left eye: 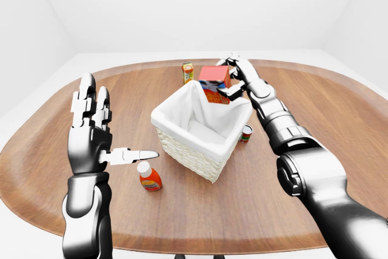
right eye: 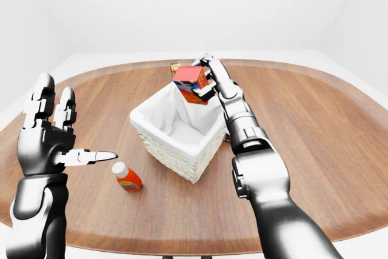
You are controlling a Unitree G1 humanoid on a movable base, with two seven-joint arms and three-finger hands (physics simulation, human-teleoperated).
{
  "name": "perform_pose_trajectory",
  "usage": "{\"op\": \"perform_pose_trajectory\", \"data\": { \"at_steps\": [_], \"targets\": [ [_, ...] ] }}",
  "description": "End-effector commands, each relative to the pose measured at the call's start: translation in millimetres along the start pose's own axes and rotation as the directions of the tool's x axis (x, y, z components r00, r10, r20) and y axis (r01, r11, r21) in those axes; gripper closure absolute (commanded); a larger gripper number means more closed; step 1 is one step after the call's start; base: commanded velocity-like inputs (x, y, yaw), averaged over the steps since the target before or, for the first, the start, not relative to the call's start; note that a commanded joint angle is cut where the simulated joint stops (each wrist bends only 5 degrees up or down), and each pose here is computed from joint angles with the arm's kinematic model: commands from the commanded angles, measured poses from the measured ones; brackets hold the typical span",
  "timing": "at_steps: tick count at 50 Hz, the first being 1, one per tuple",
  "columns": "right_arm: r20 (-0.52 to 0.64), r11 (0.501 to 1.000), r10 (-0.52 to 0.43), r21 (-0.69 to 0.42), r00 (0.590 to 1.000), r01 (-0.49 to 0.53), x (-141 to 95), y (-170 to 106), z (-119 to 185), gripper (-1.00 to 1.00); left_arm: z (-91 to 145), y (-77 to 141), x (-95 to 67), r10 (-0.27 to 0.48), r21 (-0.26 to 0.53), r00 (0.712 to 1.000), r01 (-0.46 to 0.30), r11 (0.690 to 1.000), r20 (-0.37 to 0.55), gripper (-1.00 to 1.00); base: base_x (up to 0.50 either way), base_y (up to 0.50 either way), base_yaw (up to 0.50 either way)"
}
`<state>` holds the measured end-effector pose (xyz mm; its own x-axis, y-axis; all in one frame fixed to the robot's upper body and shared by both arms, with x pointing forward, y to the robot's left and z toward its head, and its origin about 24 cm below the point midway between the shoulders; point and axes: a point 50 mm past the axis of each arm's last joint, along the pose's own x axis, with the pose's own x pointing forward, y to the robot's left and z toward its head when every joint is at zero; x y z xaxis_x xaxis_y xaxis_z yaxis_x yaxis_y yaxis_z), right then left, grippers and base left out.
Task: Pick up the butter and put it in the basket.
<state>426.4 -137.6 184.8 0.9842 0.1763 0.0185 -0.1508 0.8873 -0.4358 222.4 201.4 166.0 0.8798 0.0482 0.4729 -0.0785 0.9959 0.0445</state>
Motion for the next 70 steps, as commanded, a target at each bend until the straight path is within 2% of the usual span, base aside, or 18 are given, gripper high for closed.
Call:
{"op": "perform_pose_trajectory", "data": {
  "at_steps": [1,16,70],
  "targets": [
    [0.039,0.998,-0.013,0.068,0.999,0.011,4,12,14,1.0,-1,0,-0.2,0.001,-0.001,1.0,-0.001,1.0,-0.002,-1.0,0.0,0.0,0.0],
    [-0.014,0.997,0.03,0.078,0.999,-0.029,3,43,1,1.0,-2,0,-0.8,0.004,-0.006,1.0,-0.005,1.0,-0.007,-1.0,0.0,0.0,0.0],
    [-0.139,0.988,0.064,0.147,0.988,-0.043,-7,82,-35,1.0,-11,2,-5.3,0.008,-0.012,0.999,-0.009,1.0,-0.053,-1.0,0.0,0.0,0.0]
  ]
}}
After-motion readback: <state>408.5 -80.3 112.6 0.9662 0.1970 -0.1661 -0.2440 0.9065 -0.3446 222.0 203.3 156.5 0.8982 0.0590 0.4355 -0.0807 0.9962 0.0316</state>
